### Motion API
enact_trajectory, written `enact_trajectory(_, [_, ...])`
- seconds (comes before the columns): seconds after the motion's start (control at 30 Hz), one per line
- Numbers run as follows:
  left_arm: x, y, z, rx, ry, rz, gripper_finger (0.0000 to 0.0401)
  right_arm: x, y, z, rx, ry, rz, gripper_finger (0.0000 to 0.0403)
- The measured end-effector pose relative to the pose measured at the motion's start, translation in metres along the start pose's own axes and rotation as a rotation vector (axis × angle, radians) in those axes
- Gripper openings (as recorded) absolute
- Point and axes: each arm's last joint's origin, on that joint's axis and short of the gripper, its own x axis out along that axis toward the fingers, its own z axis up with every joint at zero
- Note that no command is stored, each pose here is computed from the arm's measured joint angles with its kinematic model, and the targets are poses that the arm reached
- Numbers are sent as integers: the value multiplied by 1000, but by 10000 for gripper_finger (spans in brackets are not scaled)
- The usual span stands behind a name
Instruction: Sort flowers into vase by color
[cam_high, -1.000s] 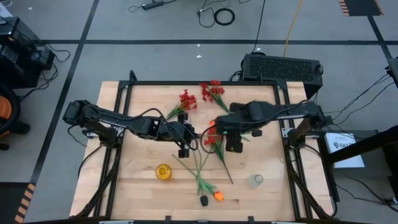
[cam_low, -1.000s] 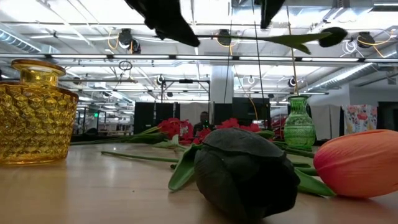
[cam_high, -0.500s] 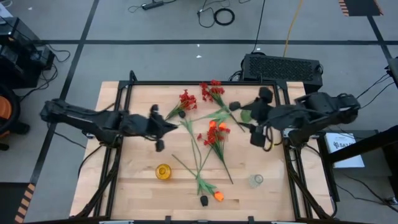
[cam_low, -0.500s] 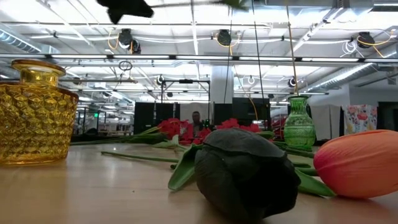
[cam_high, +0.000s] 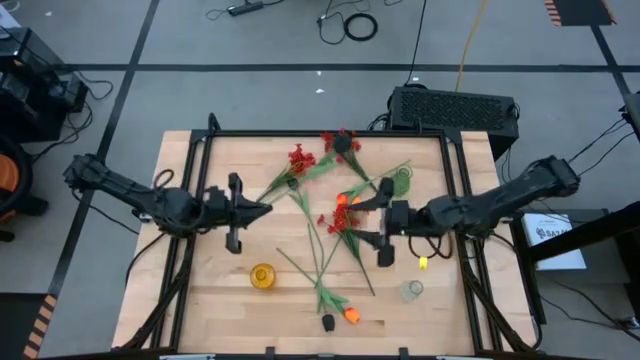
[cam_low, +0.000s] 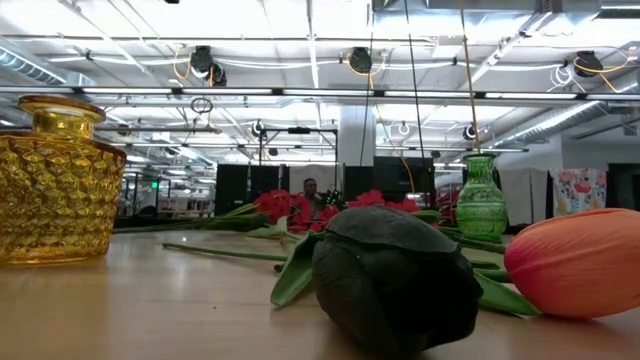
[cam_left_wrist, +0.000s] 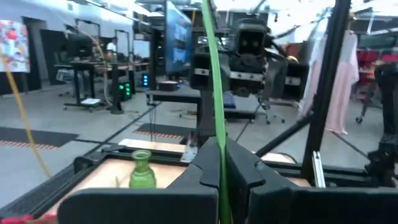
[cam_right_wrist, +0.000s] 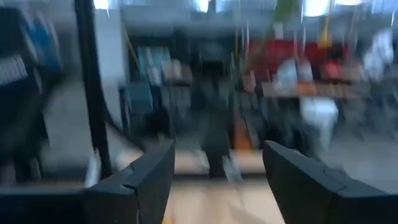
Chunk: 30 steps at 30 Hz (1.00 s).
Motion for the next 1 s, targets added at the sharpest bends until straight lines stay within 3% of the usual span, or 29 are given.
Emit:
enact_trajectory(0.13, [18, -15, -13, -9, -18, -33, 3, 15, 4, -18, 57, -178, 38, 223])
enact_trajectory(0.33, [41, -35, -31, 27, -113, -70, 3, 30, 12, -42, 57, -160, 74, 195])
enact_trajectory(0.6, [59, -53, -61, 47, -121, -104, 2, 31, 15, -37, 82, -255, 146, 167])
enact_trajectory(0.73, [62, -54, -65, 34, -147, -105, 2, 29, 17, -33, 84, -293, 200, 157])
enact_trajectory(1.0, [66, -57, -74, 54, -146, -114, 2, 29, 17, -33, 68, -298, 200, 132])
